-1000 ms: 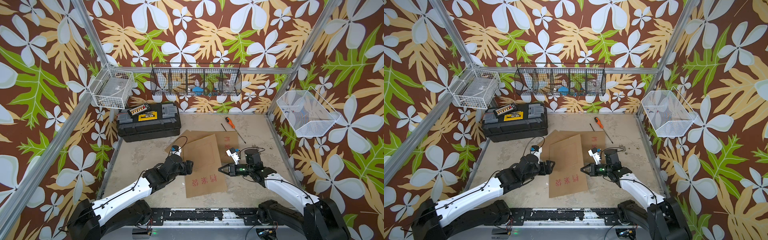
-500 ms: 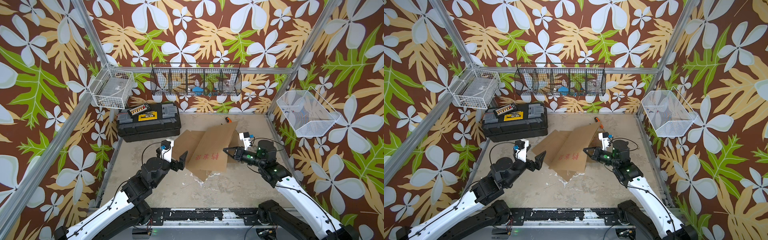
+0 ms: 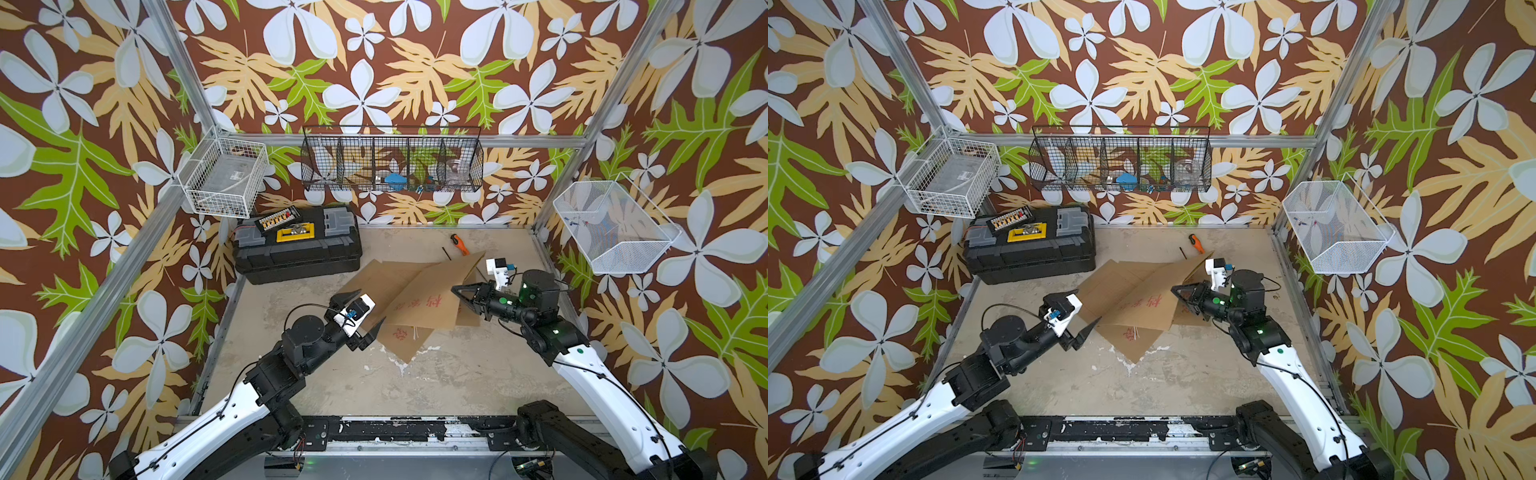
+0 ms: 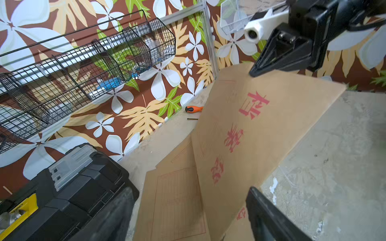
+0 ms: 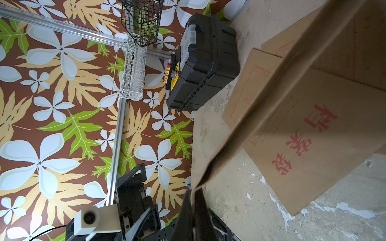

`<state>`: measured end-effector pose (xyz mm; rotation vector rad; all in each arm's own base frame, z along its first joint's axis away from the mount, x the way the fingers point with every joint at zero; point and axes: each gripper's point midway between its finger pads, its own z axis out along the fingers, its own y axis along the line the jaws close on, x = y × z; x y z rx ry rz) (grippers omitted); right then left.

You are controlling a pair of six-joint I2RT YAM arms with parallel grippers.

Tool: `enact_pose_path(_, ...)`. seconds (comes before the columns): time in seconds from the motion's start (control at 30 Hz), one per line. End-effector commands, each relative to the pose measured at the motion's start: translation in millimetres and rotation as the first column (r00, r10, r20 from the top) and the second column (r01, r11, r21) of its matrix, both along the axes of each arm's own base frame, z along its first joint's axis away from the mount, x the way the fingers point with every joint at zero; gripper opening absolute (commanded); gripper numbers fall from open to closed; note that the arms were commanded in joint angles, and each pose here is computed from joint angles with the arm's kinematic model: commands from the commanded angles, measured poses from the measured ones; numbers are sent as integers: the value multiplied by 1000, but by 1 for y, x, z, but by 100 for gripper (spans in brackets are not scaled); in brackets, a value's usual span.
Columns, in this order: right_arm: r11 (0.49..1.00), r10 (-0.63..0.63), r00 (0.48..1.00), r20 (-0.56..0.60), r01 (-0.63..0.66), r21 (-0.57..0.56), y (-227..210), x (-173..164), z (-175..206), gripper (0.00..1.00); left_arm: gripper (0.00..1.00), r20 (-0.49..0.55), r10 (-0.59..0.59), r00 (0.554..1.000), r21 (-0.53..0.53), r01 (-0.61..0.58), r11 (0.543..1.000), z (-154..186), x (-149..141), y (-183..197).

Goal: Open the file bag
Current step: Pick up the file bag from the file bag.

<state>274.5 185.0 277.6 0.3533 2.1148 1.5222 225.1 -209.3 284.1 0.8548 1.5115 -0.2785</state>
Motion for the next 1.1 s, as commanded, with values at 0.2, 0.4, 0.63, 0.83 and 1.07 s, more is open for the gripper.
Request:
enact_pose_path(0.2,998,58,998,13,-59,38,6,-8,12,0,85,28,-26,999,133,22,991,-22,11,-12)
enact_pose_path(0.4,998,51,999,9,-51,42,5,-7,11,0,81,6,-79,997,140,77,987,-28,8,-23)
enact_pose_path(0.63,999,40,999,-15,-39,33,5,-1,4,0,81,-9,-191,982,102,191,976,-26,-13,-32)
enact_pose_path(0.83,998,48,999,-12,-47,44,7,-1,7,0,81,-18,-243,970,162,243,956,-46,-20,-35)
enact_pose_path(1.07,997,63,998,-8,-62,51,8,-3,12,0,76,-15,-160,987,231,160,960,-57,-1,-32)
